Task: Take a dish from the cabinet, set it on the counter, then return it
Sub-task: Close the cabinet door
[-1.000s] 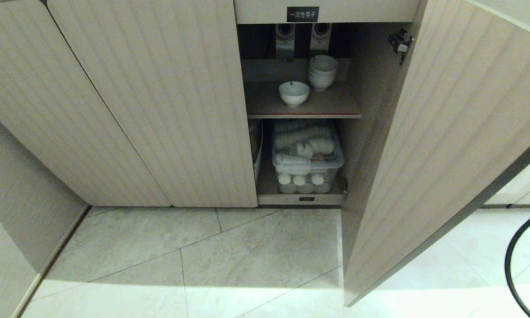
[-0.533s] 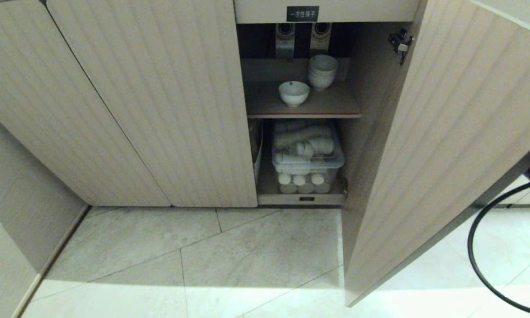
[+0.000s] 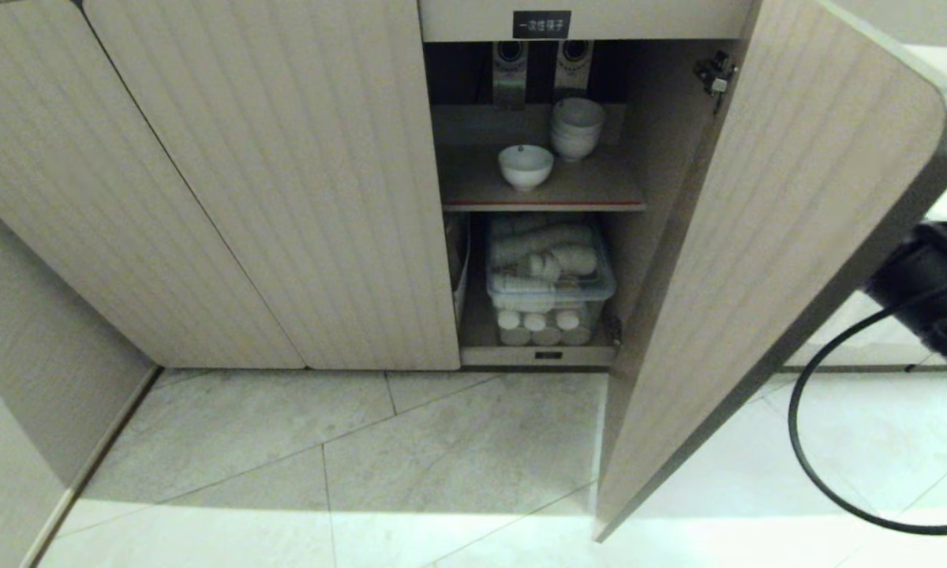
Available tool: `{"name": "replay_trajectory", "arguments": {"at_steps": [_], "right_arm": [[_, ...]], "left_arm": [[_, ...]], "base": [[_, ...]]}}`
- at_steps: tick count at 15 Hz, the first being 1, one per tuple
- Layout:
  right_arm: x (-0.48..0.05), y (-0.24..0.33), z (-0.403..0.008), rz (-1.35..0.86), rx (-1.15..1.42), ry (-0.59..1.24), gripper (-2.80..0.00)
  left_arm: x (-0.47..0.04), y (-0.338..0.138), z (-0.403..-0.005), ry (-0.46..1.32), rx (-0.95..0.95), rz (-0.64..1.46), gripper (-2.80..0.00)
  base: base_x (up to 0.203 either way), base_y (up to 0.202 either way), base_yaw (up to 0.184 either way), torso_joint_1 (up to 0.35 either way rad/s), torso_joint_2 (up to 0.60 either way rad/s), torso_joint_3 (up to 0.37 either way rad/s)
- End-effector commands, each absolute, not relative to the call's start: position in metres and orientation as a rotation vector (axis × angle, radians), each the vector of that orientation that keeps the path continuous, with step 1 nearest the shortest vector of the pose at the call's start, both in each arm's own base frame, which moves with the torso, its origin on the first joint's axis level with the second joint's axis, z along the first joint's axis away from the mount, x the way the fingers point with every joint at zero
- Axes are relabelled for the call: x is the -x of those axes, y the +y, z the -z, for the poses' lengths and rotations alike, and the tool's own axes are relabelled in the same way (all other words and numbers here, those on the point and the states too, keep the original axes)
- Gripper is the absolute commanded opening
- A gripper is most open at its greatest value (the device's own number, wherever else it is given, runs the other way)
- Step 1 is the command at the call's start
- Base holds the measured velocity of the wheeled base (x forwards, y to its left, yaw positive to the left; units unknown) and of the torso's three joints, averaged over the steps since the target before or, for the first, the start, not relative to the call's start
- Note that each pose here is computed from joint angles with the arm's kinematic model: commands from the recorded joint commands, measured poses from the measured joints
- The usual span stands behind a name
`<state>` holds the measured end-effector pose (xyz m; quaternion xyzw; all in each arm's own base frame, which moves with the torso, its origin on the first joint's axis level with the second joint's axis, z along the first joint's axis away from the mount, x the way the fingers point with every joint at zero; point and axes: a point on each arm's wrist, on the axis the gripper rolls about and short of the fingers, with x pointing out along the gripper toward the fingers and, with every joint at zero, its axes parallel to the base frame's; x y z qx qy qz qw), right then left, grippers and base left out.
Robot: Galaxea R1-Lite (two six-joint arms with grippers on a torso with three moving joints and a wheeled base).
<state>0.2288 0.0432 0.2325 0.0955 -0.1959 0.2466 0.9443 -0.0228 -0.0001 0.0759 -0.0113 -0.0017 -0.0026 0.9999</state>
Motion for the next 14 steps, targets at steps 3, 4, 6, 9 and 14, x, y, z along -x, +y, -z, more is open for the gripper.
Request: {"name": "replay_trajectory", "arguments": {"at_steps": [3, 4, 6, 9, 14], "right_arm": [[-0.248, 0.060, -0.229, -0.553, -0.192, -0.390, -2.80], [-0.254, 0.063, -0.229, -0.559, -0.193, -0.390, -2.80], [-0.266, 0.068, -0.230, -0.549, -0.199, -0.398, -2.80], [-0.288, 0.074, -0.229, -0.536, -0.206, -0.408, -2.80], [-0.315, 0.088, -0.231, -0.559, -0.212, -0.434, -2.80]], "left_arm": [[0.023, 0.000, -0.076, -0.005, 0.023, 0.005, -2.80], [0.023, 0.000, -0.076, -0.005, 0.023, 0.005, -2.80], [0.023, 0.000, -0.076, -0.005, 0.023, 0.005, -2.80], [0.023, 0.000, -0.076, -0.005, 0.023, 0.005, -2.80], [0.023, 0.000, -0.076, -0.005, 0.023, 0.005, -2.80]], "base": [[0.000, 0.000, 0.000, 0.000, 0.00, 0.000], [0.000, 0.000, 0.000, 0.000, 0.00, 0.000], [0.000, 0.000, 0.000, 0.000, 0.00, 0.000], [0.000, 0.000, 0.000, 0.000, 0.00, 0.000], [0.000, 0.000, 0.000, 0.000, 0.00, 0.000]]}}
